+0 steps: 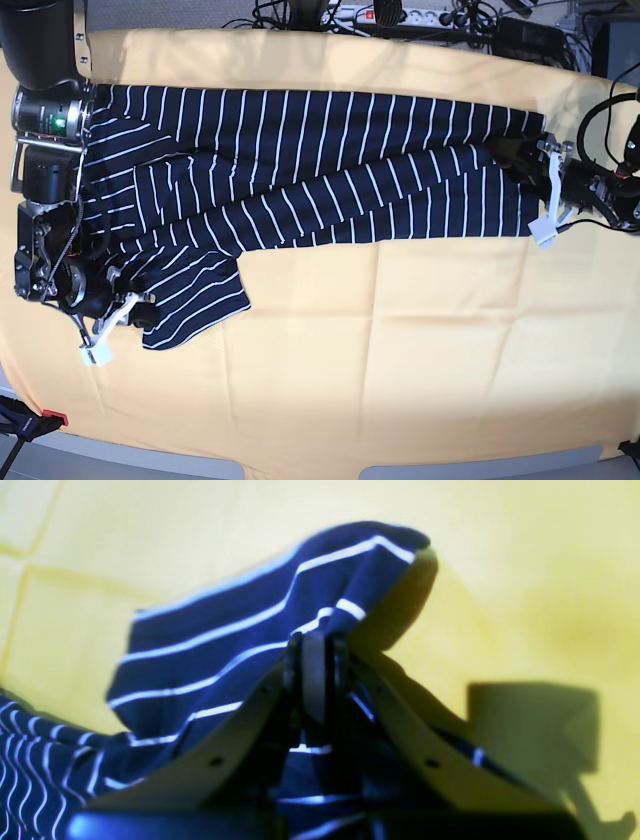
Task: Fold the T-shirt properly
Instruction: 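Grasp the folded shirt ends with both grippers and straighten the strip, then regrasp the strip end with the left gripper and lift it, then fold the strip end with the left gripper toward the right gripper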
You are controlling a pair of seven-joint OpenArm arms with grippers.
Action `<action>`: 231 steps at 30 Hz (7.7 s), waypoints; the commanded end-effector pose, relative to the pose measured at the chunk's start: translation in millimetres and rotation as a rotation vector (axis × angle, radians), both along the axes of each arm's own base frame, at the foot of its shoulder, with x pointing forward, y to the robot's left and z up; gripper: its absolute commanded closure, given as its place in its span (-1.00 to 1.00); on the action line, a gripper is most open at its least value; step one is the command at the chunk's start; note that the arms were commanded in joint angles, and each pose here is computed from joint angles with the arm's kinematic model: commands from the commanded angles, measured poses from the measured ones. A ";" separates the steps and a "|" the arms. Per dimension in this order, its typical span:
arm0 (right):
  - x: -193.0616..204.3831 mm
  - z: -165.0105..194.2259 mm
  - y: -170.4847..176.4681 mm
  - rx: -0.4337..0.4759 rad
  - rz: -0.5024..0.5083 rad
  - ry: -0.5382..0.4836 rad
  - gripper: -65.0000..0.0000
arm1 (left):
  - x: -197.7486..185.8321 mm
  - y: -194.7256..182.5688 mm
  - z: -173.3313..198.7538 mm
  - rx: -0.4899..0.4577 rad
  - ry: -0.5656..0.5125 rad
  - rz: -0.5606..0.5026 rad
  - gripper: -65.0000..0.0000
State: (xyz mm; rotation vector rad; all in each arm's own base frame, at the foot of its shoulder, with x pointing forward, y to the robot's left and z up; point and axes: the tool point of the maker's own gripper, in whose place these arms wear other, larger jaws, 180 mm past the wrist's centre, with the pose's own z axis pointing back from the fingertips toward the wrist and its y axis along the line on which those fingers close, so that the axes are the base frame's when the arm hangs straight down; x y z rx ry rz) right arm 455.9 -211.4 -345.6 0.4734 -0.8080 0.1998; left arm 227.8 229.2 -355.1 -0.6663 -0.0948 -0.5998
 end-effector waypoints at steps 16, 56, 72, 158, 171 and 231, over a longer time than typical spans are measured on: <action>-105.6 82.0 30.9 -0.113 0.334 -0.209 1.00 | 4.8 12.5 1.9 0.060 -0.029 -0.039 -0.11; -227.2 7.8 -23.9 -0.400 0.500 0.194 0.33 | 38.9 28.4 33.3 0.048 -0.159 0.050 -0.11; -164.4 109.6 -43.0 -0.301 0.238 -0.176 0.26 | 89.3 59.0 106.7 -0.019 -0.420 0.214 -0.11; -191.1 36.1 -0.7 -0.096 0.080 -0.111 0.67 | 61.3 83.4 78.1 -0.237 -0.479 0.646 1.00; -191.2 33.9 4.8 -0.074 0.071 -0.113 0.67 | 59.7 4.5 106.1 -0.363 -0.568 0.465 1.00; -178.2 69.3 -62.4 -0.293 -0.170 -0.163 -0.16 | 59.9 -140.1 29.2 -0.362 -0.625 0.487 1.00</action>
